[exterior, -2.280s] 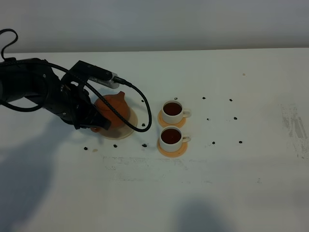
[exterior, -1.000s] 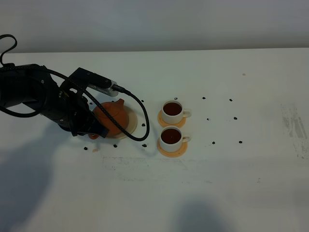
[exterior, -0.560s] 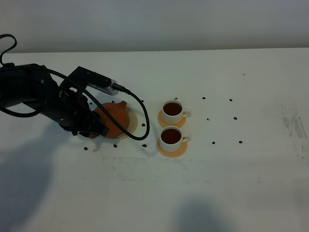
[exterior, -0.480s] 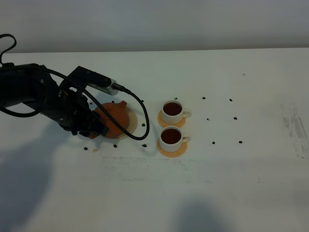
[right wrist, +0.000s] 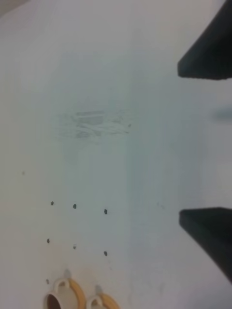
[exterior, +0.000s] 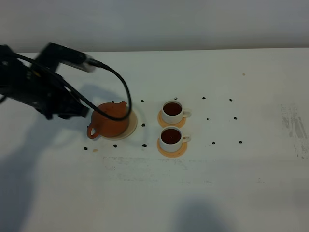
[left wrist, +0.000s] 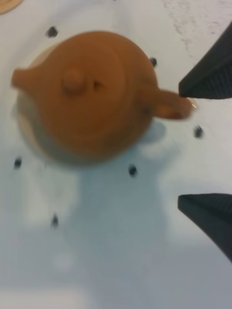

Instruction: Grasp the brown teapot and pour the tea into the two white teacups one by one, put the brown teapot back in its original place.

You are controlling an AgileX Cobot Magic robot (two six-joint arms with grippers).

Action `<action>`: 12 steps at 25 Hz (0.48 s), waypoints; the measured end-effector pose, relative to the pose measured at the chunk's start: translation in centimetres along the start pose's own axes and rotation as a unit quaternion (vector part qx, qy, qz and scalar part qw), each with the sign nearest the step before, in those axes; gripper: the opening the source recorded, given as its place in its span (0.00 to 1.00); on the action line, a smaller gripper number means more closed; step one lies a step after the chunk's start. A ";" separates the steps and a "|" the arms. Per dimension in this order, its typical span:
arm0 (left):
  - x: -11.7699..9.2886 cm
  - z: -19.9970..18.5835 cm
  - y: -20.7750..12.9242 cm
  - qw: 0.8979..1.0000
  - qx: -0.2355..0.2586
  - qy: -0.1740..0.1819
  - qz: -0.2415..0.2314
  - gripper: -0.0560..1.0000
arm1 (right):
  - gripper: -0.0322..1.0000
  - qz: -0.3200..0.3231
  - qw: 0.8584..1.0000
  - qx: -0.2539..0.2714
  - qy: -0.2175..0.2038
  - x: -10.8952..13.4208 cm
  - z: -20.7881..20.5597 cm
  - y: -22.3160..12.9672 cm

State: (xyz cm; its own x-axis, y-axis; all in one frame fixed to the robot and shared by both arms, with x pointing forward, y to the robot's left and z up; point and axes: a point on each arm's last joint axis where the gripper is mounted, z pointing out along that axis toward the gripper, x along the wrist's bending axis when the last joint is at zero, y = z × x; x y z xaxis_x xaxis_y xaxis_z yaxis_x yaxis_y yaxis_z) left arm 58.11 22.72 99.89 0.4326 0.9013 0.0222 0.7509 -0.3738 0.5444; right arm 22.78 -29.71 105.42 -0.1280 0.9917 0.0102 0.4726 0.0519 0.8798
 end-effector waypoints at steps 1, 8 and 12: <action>0.4 -1.3 0.0 1.000 -0.004 0.005 -0.009 0.46 | 0.56 0.000 1.000 0.000 0.000 0.0 0.0 0.0; 2.5 -11.2 -2.3 0.996 0.006 0.026 -0.090 0.46 | 0.56 0.000 1.000 0.000 0.000 0.0 0.0 0.0; 1.6 -16.1 -4.1 0.993 0.006 0.031 -0.114 0.46 | 0.56 0.000 1.000 0.000 0.000 0.0 0.0 0.0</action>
State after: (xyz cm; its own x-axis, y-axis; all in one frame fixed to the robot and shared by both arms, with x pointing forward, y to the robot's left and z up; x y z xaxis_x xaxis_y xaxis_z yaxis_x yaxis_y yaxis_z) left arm 47.67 29.25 111.21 0.2198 0.9743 -0.0493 0.8315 -0.1607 0.5318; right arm 22.78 -29.71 105.42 -0.1280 0.9917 0.0102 0.4726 0.0519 0.8798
